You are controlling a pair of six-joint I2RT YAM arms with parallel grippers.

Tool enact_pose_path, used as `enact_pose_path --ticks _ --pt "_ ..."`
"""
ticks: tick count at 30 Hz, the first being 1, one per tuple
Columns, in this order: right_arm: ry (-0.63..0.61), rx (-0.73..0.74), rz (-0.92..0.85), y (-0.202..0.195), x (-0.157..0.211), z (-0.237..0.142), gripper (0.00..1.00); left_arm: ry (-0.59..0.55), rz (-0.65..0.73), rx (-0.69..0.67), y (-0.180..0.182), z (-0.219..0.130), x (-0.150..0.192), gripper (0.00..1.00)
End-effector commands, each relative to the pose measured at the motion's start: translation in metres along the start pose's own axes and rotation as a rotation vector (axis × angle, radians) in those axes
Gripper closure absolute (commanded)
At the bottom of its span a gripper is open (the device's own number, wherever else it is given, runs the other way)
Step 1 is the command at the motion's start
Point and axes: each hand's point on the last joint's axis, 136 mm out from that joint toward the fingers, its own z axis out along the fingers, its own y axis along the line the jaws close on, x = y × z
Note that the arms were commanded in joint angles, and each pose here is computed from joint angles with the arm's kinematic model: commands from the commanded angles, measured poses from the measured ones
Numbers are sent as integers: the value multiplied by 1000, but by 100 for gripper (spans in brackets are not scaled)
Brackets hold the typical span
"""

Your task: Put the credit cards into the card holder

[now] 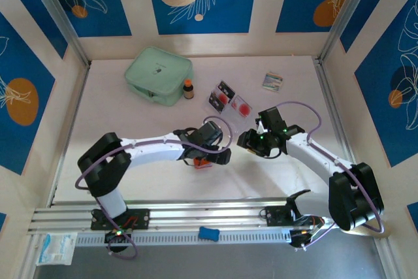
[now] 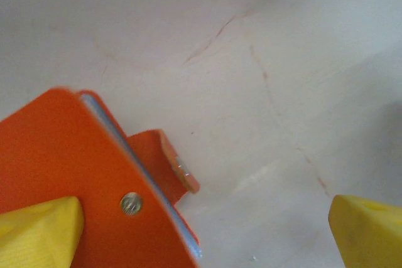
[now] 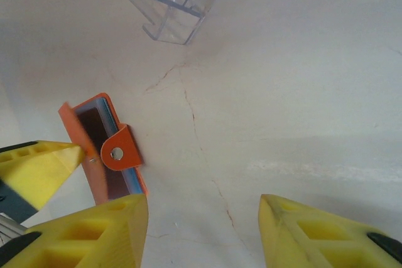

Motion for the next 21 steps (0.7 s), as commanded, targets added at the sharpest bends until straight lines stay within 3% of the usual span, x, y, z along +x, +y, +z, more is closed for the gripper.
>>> enact_pose_path --ticks 1,10,14,21 --pt "-14 -2 0 3 2 -7 50 -82 46 89 -22 -34 -37 0" --pt "-10 -42 -44 25 14 -11 51 -208 -28 184 -27 -84 -91 0" --pt "-12 -49 -111 50 20 -9 51 -253 -87 150 -3 -106 -102 0" --pt "-17 -35 -265 98 33 -3 51 -217 -189 21 63 -115 -88 0"
